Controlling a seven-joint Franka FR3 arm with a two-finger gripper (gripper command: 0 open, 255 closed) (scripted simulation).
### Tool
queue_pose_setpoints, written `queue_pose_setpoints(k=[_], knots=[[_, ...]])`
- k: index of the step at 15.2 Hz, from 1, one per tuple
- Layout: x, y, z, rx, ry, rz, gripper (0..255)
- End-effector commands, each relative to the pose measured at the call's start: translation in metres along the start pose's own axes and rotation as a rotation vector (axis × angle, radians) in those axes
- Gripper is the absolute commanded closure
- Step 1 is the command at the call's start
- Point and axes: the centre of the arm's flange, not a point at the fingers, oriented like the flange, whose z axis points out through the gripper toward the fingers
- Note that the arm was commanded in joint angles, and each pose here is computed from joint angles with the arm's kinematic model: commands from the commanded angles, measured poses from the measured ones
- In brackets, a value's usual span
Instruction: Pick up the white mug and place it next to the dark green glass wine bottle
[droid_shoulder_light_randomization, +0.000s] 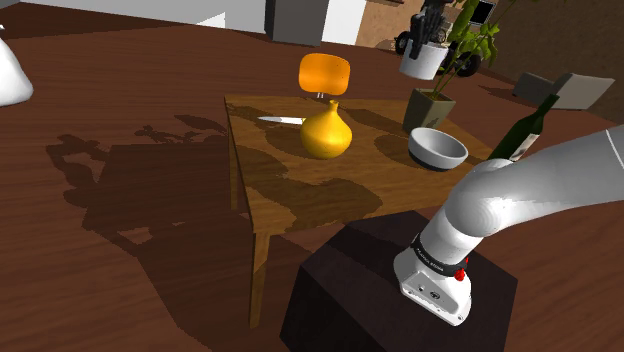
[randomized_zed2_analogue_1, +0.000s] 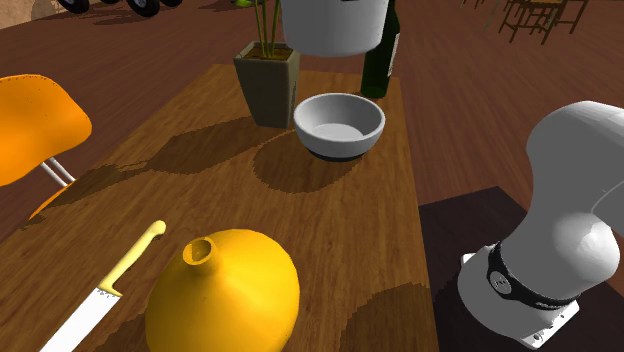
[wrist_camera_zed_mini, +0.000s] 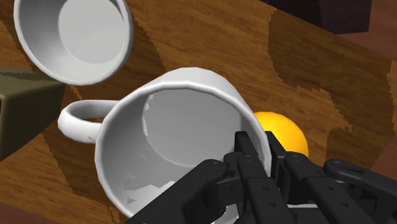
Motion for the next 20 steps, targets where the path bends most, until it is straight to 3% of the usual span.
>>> queue_pose_setpoints(k=[1, 13, 20], knots=[[0.0, 0.0, -0.011, 0.0, 0.0, 0.0, 255], [-0.001, 0.003, -0.069, 0.0, 0.0, 0.0, 255], [-0.035, 0.089, -0.065, 0.0, 0.0, 0.0, 255]])
